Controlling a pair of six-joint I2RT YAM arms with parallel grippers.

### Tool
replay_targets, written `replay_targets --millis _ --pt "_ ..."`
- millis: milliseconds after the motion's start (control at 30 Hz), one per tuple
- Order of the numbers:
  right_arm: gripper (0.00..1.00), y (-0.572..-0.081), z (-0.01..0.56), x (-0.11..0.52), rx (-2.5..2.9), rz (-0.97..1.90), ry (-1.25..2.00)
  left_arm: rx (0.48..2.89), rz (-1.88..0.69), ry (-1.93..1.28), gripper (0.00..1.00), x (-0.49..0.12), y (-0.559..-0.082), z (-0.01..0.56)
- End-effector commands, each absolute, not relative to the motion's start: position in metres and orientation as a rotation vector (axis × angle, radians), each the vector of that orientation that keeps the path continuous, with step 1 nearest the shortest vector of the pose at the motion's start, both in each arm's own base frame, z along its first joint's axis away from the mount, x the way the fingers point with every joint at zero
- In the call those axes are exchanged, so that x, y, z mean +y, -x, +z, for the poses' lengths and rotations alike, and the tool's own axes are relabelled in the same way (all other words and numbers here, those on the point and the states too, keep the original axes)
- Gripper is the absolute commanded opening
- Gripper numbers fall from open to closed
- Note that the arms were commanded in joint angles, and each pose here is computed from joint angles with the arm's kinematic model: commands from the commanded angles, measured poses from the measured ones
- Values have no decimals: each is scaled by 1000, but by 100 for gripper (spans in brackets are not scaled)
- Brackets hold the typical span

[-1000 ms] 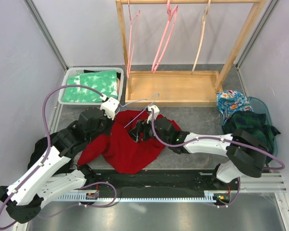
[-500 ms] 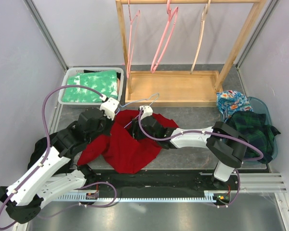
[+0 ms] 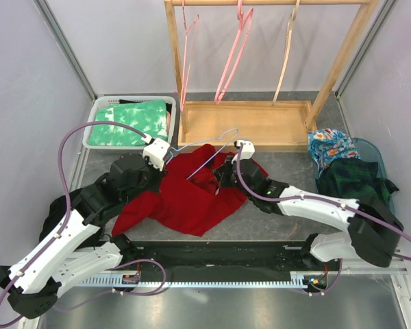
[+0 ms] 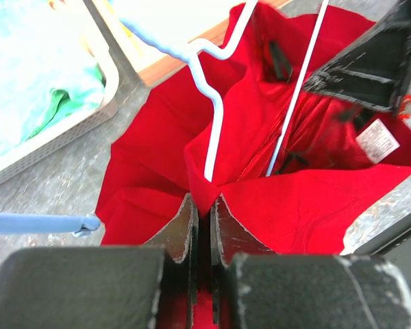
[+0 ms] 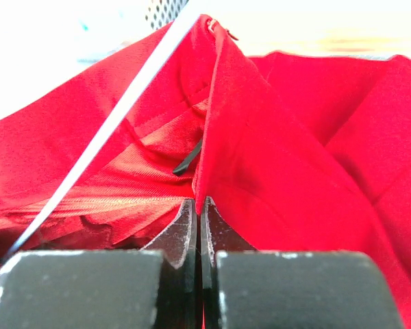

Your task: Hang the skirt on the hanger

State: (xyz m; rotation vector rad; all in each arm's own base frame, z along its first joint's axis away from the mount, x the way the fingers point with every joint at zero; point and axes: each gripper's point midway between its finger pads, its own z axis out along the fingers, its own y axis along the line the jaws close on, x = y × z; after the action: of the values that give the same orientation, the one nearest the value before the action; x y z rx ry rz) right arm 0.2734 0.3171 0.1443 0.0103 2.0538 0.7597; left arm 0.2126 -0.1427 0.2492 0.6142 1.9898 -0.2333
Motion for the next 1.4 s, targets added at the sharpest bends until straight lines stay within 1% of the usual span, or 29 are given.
replay_targets --millis 0,133,233,400,467,500,633,767,833,900,967,1033,1167,1200,1233,1300,1367 --pt "0 -284 130 236 2076 413 -90 1915 -207 -522 2 -132 -219 277" --pt "0 -287 140 203 2054 363 -155 1909 -223 -543 2 -135 -218 277" --pt "0 -294 143 178 2041 328 -218 1898 -291 -594 2 -143 -209 276" --pt "2 -298 147 162 2022 350 -256 1897 -337 -624 2 -147 -200 270" --pt "6 -294 146 172 2032 418 -218 1905 -354 -630 2 -150 -200 266" --pt "10 -292 144 176 2038 445 -202 1909 -361 -625 2 -152 -201 265" --pt "15 -278 112 190 2100 549 -160 2009 -420 -548 2 -165 -205 248" --pt "22 -263 76 195 2178 597 -158 2148 -415 -494 2 -173 -210 213" --pt "19 -261 67 194 2192 592 -157 2177 -418 -493 2 -174 -208 204" --pt "10 -263 67 192 2191 575 -164 2176 -434 -517 2 -175 -204 202" --pt "4 -268 72 189 2177 541 -181 2156 -440 -528 2 -173 -201 205" --pt "0 -279 90 186 2140 501 -199 2138 -445 -561 2 -172 -199 208" --pt "0 -301 122 183 2098 429 -202 2093 -465 -598 2 -171 -193 216" --pt "0 -312 139 185 2068 438 -212 2072 -485 -617 2 -172 -190 220" --pt "0 -315 133 182 2099 404 -201 2063 -498 -627 2 -173 -188 222" --pt "0 -331 146 179 2083 406 -221 2041 -536 -669 2 -177 -182 225" --pt "0 -341 144 178 2108 416 -220 2038 -532 -677 2 -176 -181 224"
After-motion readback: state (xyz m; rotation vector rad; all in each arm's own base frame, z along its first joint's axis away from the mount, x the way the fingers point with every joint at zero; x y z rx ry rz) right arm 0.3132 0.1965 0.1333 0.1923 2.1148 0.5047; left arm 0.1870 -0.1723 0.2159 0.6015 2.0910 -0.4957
